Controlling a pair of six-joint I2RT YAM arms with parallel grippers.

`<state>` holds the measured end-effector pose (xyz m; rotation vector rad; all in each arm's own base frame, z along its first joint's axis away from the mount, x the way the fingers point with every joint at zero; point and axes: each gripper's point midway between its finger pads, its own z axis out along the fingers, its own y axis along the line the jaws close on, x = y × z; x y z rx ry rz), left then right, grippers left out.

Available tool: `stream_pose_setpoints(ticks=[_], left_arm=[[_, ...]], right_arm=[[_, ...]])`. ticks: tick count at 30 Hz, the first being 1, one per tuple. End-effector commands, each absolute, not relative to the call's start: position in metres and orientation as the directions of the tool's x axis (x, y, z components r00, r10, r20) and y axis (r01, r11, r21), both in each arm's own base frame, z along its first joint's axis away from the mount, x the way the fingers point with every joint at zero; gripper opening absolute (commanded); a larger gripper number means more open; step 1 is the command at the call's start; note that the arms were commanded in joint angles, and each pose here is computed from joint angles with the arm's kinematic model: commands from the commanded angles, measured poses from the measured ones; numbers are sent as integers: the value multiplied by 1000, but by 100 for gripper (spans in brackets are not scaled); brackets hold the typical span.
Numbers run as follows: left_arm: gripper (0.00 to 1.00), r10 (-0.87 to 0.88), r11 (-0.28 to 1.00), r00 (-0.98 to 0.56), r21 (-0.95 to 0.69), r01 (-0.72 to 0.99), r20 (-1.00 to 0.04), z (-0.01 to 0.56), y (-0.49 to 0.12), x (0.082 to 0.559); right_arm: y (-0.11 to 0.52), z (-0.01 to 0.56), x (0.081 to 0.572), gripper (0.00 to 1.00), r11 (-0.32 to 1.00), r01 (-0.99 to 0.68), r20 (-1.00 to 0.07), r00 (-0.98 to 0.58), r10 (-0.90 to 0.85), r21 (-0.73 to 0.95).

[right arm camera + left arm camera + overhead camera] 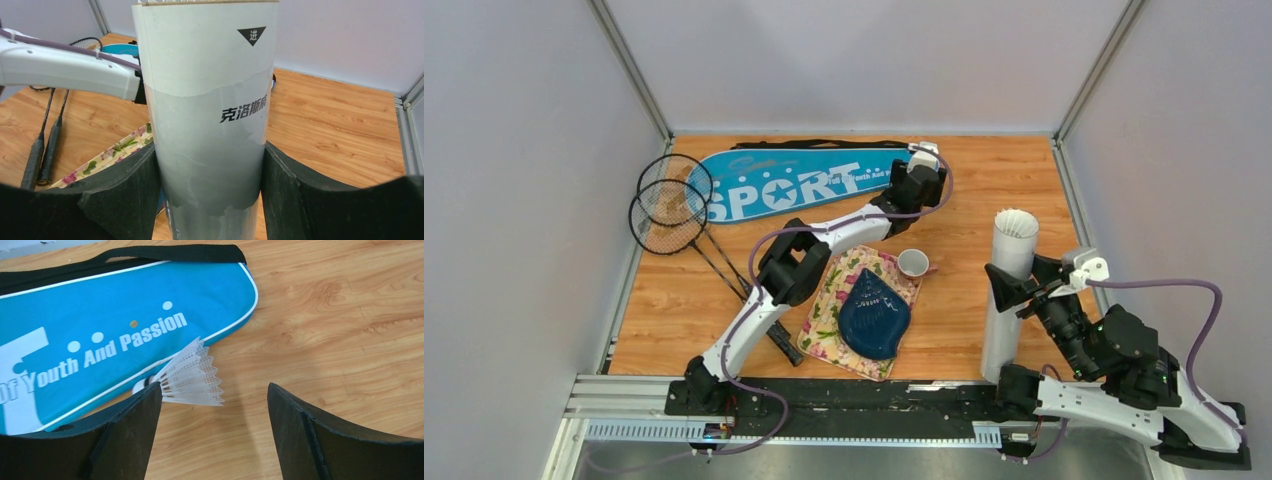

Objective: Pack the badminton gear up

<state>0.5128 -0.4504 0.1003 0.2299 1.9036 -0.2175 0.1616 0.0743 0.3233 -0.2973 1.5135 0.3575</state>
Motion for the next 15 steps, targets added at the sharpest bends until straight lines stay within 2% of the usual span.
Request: stream_pose_setpoints(ticks=[1, 3, 12, 13, 14, 15], left_arm=[[85, -10, 974, -233, -62, 216, -972, 113, -460, 532], [85, 9, 982, -238, -36, 184, -971, 100, -455, 534], [64, 58, 994, -203, 37, 106, -977, 84, -439, 543], [57, 59, 993, -201, 37, 108, -978, 85, -439, 543], [55, 61, 993, -199, 40, 112, -978, 85, -440, 543], [45, 60, 993, -191, 38, 114, -980, 92, -440, 542]], right_arm=[[67, 342, 153, 30, 886, -450, -988, 39, 148, 115], [66, 344, 151, 30, 877, -464, -986, 43, 161, 123], [72, 343, 150, 30, 872, -479, -989, 42, 141, 104], [72, 343, 150, 30, 871, -480, -990, 42, 137, 100], [72, 343, 150, 30, 871, -480, -989, 43, 139, 101], [73, 343, 151, 30, 872, -479, -990, 41, 134, 98]])
